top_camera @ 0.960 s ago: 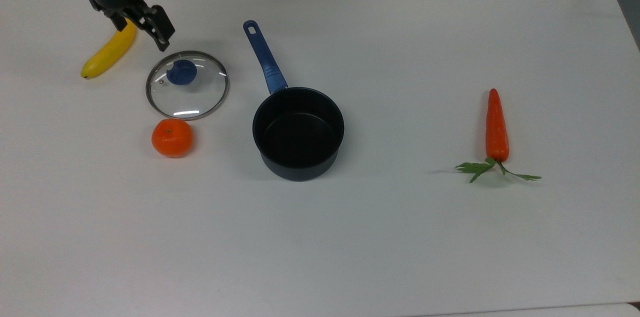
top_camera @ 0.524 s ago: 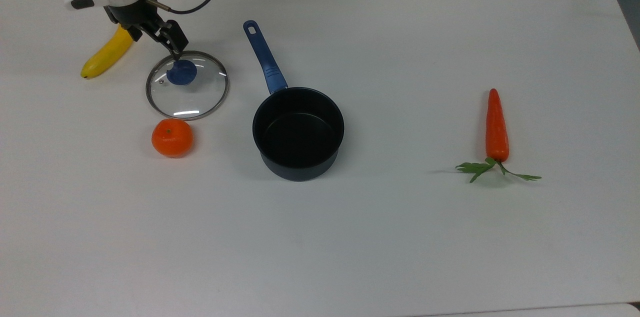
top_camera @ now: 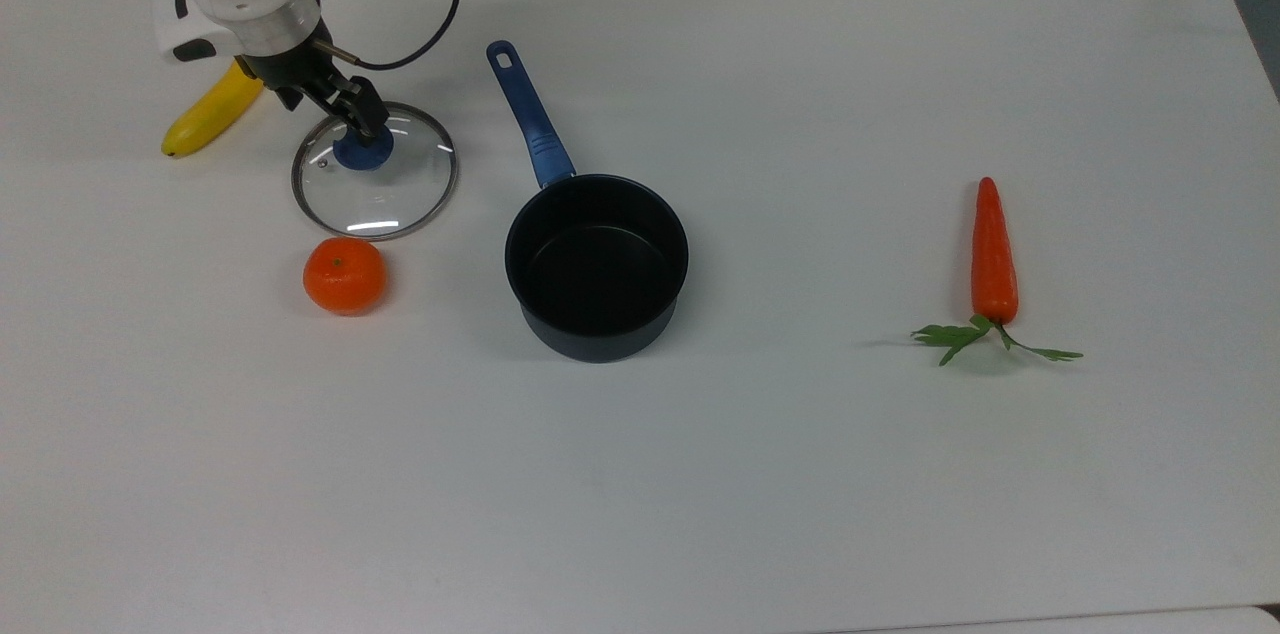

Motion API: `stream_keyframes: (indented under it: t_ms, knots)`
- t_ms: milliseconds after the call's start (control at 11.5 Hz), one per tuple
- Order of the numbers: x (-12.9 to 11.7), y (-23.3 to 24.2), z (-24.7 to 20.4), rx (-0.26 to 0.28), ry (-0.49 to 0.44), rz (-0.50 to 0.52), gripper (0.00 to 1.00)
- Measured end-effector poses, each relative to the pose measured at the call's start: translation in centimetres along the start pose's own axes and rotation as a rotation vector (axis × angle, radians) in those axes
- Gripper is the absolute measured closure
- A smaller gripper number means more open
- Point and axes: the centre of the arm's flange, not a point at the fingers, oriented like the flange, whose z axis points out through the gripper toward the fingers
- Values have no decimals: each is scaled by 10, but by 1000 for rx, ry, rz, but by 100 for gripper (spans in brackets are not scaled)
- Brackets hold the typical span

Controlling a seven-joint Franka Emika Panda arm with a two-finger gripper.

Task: Close lid
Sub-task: 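Move the gripper down over the blue knob of the glass lid, then close the gripper on the blue knob of the glass lid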

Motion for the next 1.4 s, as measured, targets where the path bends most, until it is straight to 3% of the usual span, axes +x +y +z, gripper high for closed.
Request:
stream_keyframes:
  t_ms: [262,960,1222,1309,1396]
  knots:
    - [6,-13,8,6,51,15,5]
    - [0,-23,24,4,25,10,5]
    - [-1,-23,25,4,23,9,13]
    - [-1,-23,25,4,23,9,23]
    - [-1,-23,25,4,23,9,26]
